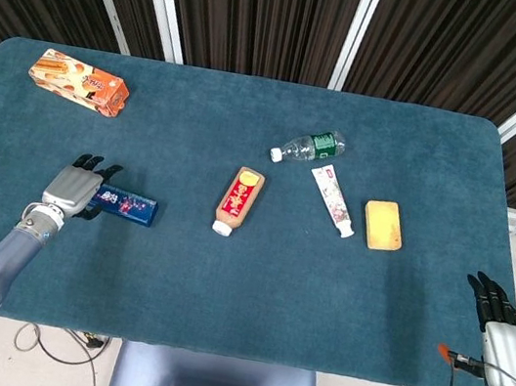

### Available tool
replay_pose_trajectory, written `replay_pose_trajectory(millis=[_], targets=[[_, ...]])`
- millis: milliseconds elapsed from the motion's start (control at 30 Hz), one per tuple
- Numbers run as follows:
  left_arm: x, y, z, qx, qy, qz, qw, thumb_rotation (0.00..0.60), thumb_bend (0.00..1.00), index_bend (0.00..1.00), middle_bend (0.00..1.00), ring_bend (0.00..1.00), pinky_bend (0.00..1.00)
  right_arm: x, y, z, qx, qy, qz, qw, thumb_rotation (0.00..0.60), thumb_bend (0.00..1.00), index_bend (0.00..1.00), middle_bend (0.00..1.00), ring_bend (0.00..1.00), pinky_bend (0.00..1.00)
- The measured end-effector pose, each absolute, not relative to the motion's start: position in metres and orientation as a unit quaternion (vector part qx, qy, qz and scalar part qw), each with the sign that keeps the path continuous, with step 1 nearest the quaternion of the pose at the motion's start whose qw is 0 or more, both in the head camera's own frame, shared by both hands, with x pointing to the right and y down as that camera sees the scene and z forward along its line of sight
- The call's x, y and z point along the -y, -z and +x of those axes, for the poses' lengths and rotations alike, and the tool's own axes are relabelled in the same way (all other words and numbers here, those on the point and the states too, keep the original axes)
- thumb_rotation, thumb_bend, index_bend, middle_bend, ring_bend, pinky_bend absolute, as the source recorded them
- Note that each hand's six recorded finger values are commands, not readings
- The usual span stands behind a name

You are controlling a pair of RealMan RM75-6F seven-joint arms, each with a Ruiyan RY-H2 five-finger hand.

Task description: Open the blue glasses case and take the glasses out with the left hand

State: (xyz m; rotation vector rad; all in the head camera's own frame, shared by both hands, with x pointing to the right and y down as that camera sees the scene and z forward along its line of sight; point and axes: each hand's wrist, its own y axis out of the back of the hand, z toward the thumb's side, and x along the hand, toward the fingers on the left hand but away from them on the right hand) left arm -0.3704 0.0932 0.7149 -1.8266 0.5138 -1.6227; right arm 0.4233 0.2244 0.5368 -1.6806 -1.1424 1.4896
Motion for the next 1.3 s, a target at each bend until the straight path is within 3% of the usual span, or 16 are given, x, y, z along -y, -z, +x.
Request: replay_pose_trajectory(millis=[300,733,1300], targets=[[-0.093,-0.716,-0.371,-0.196,0.617,-0.694,0.315,0.6,0.49,0.13,0.37,0.0,0.02,-0.224,-0.537,0.423,0.432,-0.563,-0.635,0.306,0.6,0.16,0.0,0.0,0.0,0.19],[-0.09,-0.719,-0.367,-0.225,0.614,-0.707,0.27,0.6,0.49,0.12,0.35,0.0,0.02,-0.224,-0.537,0.424,0.432,-0.564,-0.634,0.306,0.6,0.16,0.0,0.0,0.0,0.19],[-0.083,-0.725,-0.369,-0.227,0.621,-0.698,0.276,0.6,0.49,0.12,0.31,0.0,0.02,-0.224,-0.536,0.424,0.433,-0.564,-0.633,0.307,0.6,0.16,0.0,0.0,0.0,0.19]])
